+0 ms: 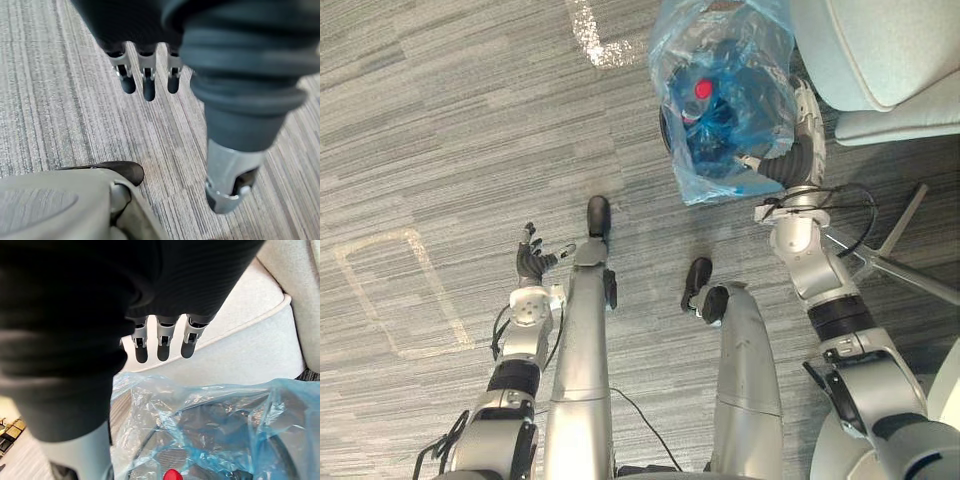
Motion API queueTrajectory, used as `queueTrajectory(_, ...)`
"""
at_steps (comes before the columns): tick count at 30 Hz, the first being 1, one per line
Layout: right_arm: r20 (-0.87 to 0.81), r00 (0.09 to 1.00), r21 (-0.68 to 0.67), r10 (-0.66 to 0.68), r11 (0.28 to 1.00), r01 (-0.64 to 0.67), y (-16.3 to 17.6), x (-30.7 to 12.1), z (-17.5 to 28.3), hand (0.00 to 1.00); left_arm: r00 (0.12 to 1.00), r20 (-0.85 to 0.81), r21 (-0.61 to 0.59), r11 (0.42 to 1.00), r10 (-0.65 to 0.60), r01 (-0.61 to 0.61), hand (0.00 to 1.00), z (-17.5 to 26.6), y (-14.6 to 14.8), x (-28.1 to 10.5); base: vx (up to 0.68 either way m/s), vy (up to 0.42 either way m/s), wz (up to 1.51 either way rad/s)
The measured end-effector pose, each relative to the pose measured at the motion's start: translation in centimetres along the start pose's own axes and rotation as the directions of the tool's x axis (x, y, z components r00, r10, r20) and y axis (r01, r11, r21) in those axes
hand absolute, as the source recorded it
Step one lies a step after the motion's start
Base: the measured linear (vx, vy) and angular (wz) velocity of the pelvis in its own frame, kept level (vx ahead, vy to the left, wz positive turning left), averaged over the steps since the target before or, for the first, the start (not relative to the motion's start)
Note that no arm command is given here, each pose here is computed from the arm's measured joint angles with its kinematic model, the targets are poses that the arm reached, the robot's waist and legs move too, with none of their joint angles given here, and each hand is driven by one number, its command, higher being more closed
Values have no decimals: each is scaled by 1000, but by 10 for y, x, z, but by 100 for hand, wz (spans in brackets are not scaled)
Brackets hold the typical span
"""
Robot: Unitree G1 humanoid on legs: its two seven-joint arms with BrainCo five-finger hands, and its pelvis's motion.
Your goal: Gather rubbish on tea table into small bin, then transfer packed bag to large trash can.
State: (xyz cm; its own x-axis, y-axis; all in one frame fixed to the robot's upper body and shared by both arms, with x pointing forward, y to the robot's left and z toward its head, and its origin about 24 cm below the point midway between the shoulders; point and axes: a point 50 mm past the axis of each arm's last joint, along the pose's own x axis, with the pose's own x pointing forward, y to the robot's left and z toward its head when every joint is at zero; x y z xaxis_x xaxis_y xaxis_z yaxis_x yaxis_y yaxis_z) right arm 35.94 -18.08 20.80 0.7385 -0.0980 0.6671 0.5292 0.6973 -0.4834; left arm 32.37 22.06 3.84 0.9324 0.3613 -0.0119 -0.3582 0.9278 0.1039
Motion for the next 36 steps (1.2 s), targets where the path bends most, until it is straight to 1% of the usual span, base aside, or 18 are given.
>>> queueTrajectory(4, 36, 999, -60, 33, 998, -31, 5, -1, 3, 0, 1000, 3, -4, 1000, 15, -15, 0, 1, 2, 0, 0, 0, 0)
queueTrajectory(6, 41, 997, -91, 72, 994, -68, 12, -3, 2, 0, 1000, 6, -4, 1000, 25, -25, 0, 1, 3, 1, 0, 0, 0)
queueTrajectory(7, 30, 992, -133, 119, 985, -114, 20, -6, -3, 0, 1000, 6, -5, 1000, 27, -27, 0, 1, 3, 1, 4, 6, 3)
queueTrajectory(11, 15, 979, -192, 203, 962, -196, 32, -11, -8, 0, 1000, 7, -6, 1000, 28, -28, 0, 1, 3, 0, 7, 6, 3)
queueTrajectory(13, 28, 968, -219, 248, 947, -236, 38, -13, -6, 0, 1000, 3, -5, 1000, 28, -28, 0, 0, 3, 0, 16, 8, 8)
queueTrajectory(14, 20, 956, -248, 291, 928, -277, 45, -17, -9, 0, 1000, -4, -3, 1000, 27, -27, 0, -2, 2, 0, 16, 6, 7)
queueTrajectory(19, 1, 928, -298, 374, 886, -356, 57, -26, -15, 0, 999, -27, -4, 1000, 22, -22, 0, -8, -1, -3, 11, 6, 3)
queueTrajectory(21, -25, 906, -334, 422, 851, -405, 63, -33, -22, 0, 999, -35, 2, 1000, 19, -19, 0, -11, -2, -4, 18, 17, 3)
queueTrajectory(22, -28, 903, -337, 428, 847, -411, 64, -34, -23, 100, 999, -38, 3, 1000, 19, -19, 0, -11, -2, -4, 15, 17, 4)
queueTrajectory(24, -53, 897, -341, 439, 836, -430, 66, -38, -28, 100, 999, -46, 3, 1000, 18, -18, 0, -13, -2, -5, 11, 17, 4)
queueTrajectory(31, -73, 914, -335, 400, 853, -400, 64, -22, -25, 100, 999, -51, -9, 1000, 16, -17, 0, -15, -6, -6, 5, 12, 5)
queueTrajectory(36, -82, 915, -317, 394, 861, -399, 64, -20, -24, 100, 999, -50, -22, 1000, 12, -13, 0, -14, -9, -7, 13, 9, 4)
